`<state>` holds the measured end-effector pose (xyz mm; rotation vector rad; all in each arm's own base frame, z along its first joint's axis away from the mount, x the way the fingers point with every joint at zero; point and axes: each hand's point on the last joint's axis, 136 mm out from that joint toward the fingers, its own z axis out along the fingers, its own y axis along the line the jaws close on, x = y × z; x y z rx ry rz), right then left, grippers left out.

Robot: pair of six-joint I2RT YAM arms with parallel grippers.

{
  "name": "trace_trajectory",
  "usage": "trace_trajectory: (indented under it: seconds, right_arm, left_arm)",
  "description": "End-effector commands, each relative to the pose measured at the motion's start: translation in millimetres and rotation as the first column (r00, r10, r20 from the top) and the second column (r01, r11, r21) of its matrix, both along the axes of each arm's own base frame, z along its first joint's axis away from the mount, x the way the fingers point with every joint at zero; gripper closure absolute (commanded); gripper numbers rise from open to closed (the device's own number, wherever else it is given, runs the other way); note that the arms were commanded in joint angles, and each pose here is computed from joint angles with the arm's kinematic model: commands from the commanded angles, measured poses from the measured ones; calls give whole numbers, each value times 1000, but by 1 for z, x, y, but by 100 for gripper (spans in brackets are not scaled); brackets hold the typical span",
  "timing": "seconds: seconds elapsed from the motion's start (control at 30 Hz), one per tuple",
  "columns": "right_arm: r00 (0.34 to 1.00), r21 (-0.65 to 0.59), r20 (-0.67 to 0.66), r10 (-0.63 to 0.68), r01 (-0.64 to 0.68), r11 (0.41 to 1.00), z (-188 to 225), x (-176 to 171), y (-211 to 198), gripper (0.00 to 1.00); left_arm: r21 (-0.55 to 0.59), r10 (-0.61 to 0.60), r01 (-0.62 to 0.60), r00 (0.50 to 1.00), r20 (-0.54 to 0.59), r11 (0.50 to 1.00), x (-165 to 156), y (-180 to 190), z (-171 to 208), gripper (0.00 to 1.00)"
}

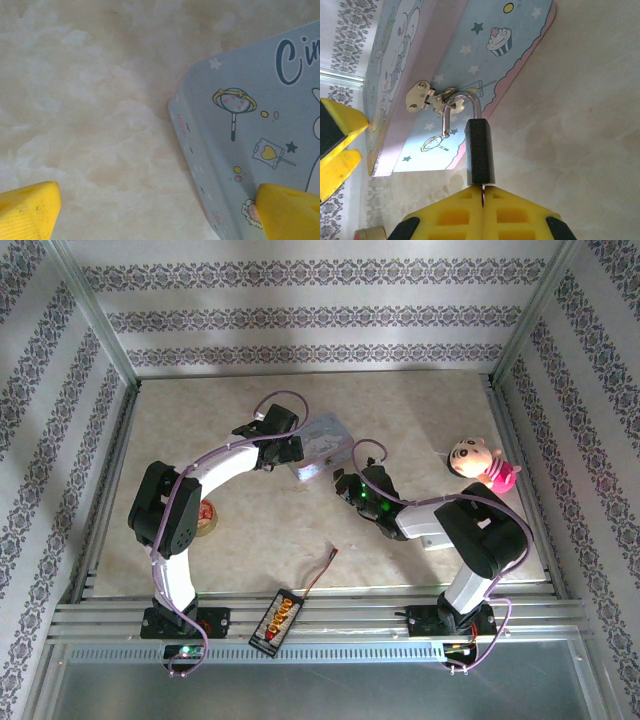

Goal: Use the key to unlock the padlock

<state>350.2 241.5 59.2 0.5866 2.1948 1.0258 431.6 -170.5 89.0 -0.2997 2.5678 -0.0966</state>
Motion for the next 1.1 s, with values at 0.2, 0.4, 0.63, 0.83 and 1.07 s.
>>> trace_trajectory:
  seconds: [0.2,0.4,0.63,0.83,1.07]
  right_arm:
    - [996,49,65,-55,52,997,17,11,3,100]
    - [995,54,65,-73,70,996,16,12,1,100]
    - [994,72,66,-82,77,994,15,14,3,100]
    - [994,79,71,-85,79,994,16,17,4,100]
    - [993,84,74,-87,80,993,16,18,5,100]
  left_arm:
    - [49,4,1,995,-96,999,-18,13,-16,1]
    - [46,2,2,995,-96,999,-17,12,-15,1]
    - [44,-1,5,995,-100,999,-18,12,-17,1]
    - [38,-1,5,995,-101,999,-20,11,-18,1]
    - [35,1,3,995,-97,999,-20,12,-17,4]
